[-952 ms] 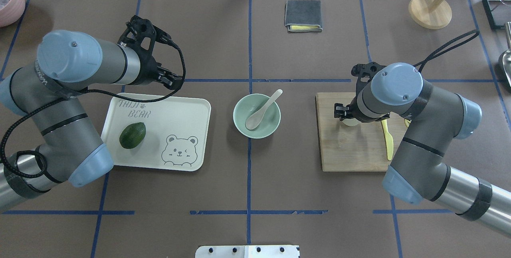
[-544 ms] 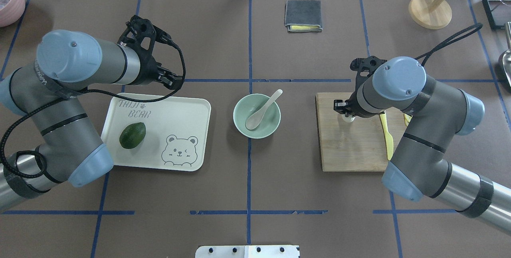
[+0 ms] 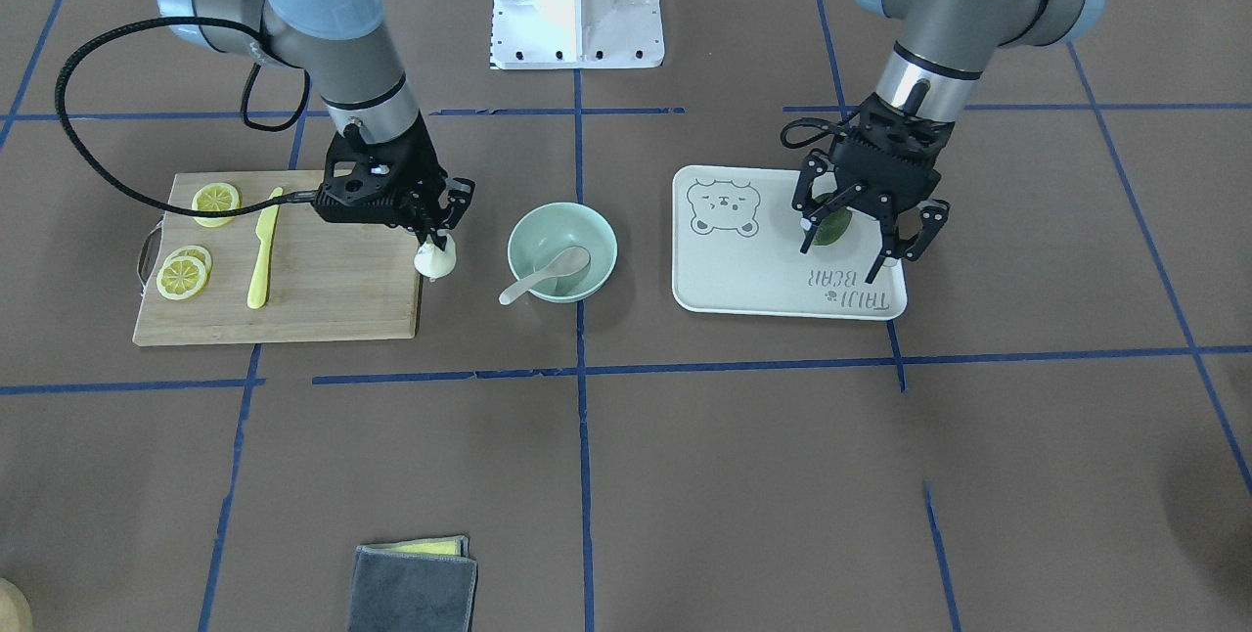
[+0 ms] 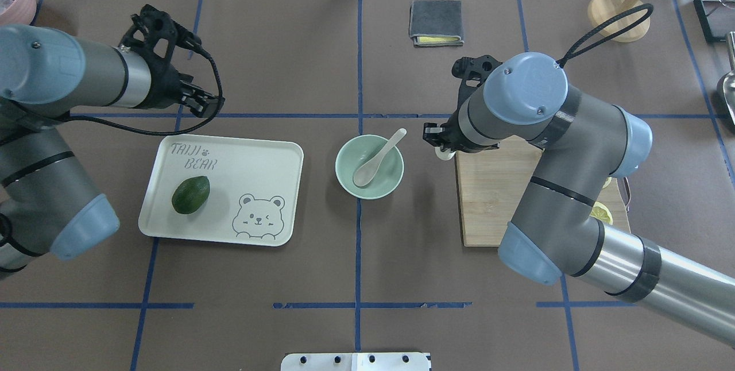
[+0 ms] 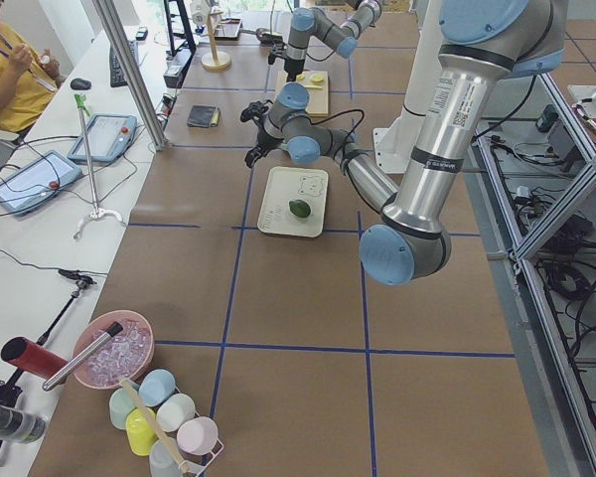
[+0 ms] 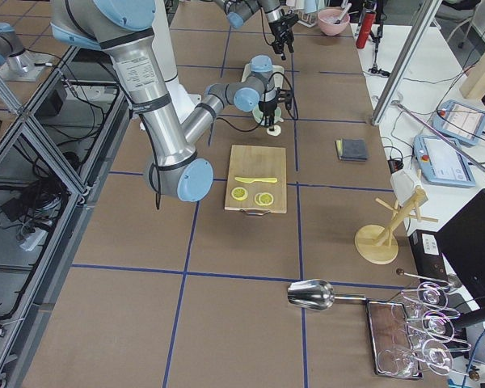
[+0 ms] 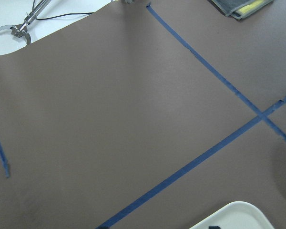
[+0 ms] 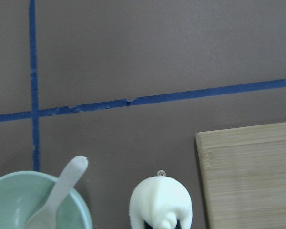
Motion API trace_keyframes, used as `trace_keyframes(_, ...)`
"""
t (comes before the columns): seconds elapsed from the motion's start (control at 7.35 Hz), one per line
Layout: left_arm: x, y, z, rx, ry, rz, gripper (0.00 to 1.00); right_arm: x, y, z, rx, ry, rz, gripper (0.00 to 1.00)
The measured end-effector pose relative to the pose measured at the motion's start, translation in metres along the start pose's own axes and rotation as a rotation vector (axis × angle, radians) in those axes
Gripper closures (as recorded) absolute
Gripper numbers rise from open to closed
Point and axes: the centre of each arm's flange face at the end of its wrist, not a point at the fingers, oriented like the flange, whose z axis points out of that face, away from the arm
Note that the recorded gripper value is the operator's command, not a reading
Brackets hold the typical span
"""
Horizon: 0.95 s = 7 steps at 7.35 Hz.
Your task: Put spoon and bun in bowl
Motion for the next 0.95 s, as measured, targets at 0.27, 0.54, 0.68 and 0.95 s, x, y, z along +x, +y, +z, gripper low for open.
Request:
trace_keyframes(0.27,-0.024,0.016,-0.012,-0.011,-0.016,0.024,0.24,-0.045,0.035,-0.002,-0.031,-0.049,0.011,0.95)
trace_keyframes(0.54,-0.029,0.019,-0.013,-0.017,-0.02,0.026,0.24,-0.071,0.046,0.01,-0.03,-0.074,0.034,0.8)
trace_keyframes(0.68,-0.03,0.02,-0.012,-0.02,-0.022,0.025,0.24,-0.08,0.045,0.02,-0.029,-0.081,0.045,0.62)
trace_keyframes(0.95,-0.03,0.021,-0.01,-0.022,-0.022,0.025,0.24,-0.093,0.04,0.036,-0.028,-0.073,0.055,0.29)
